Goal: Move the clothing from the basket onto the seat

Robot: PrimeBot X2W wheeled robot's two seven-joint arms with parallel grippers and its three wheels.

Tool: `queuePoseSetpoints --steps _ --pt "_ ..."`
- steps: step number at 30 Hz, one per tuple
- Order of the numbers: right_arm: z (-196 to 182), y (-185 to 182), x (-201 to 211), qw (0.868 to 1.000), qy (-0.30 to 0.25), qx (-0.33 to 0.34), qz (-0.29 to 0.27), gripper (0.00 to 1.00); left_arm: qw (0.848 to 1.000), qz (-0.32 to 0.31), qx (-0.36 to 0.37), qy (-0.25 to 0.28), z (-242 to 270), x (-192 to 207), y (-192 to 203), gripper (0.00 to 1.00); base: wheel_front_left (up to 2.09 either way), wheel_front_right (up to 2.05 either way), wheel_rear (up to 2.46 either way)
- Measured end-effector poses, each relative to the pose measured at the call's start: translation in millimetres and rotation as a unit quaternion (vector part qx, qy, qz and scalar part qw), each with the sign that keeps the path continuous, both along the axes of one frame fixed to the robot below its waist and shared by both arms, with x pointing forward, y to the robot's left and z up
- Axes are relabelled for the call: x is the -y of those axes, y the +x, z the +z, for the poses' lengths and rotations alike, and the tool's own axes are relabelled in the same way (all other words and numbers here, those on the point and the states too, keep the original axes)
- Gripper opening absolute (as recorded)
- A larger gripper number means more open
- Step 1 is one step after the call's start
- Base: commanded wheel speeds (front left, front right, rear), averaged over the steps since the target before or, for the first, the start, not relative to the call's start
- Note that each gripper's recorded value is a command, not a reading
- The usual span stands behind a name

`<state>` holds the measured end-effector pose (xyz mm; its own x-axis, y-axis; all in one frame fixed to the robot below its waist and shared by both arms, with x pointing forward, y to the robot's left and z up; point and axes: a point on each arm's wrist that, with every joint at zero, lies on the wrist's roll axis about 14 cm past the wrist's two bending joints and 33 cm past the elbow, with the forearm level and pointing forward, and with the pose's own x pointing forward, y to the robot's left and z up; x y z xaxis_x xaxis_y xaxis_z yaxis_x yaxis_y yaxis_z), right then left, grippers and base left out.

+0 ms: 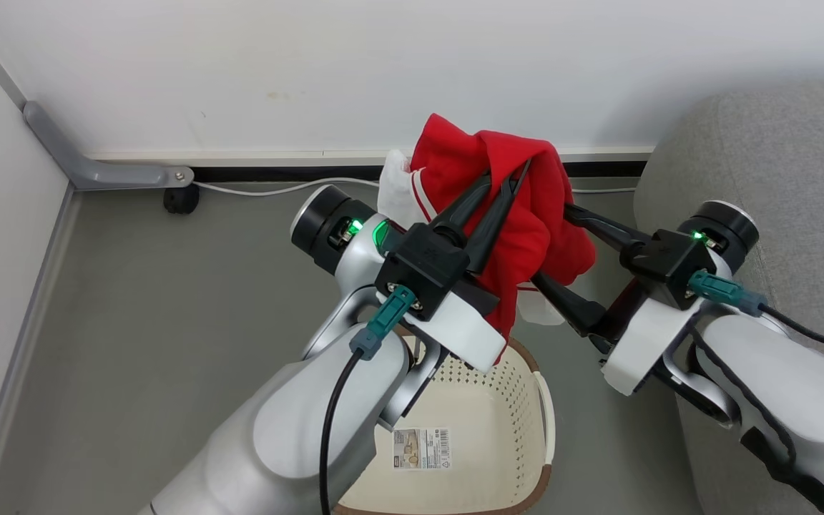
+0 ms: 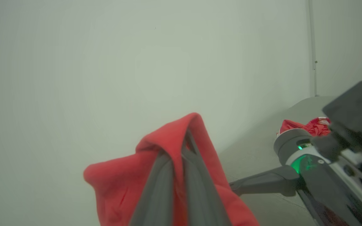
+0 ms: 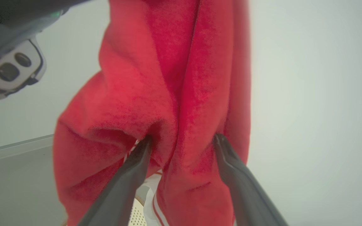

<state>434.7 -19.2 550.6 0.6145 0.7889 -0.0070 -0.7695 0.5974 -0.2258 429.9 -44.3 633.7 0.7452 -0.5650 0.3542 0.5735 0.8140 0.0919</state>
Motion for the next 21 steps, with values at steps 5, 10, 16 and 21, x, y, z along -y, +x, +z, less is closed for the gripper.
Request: queuePoseSetpoints --steps 5,10,16,21 --pt "1 3 -17 1.0 0.003 0.004 0.01 1.0 1.0 -0.003 -0.002 0.001 0 1 -2 0.0 0.0 0.0 0.0" --pt "1 5 -27 1.0 0.011 0.002 0.013 0.0 1.0 -0.004 -0.007 0.001 -2 1 -3 0.0 0.0 0.0 0.0" --pt "15 13 -18 0.999 0.034 0.011 -0.008 0.0 1.0 -0.004 -0.01 0.001 -4 3 -2 0.07 0.0 0.0 0.0" --pt "17 14 -7 0.998 0.048 0.009 -0.026 0.0 1.0 -0.004 -0.014 0.003 -7 5 0 1.0 0.0 0.0 0.0"
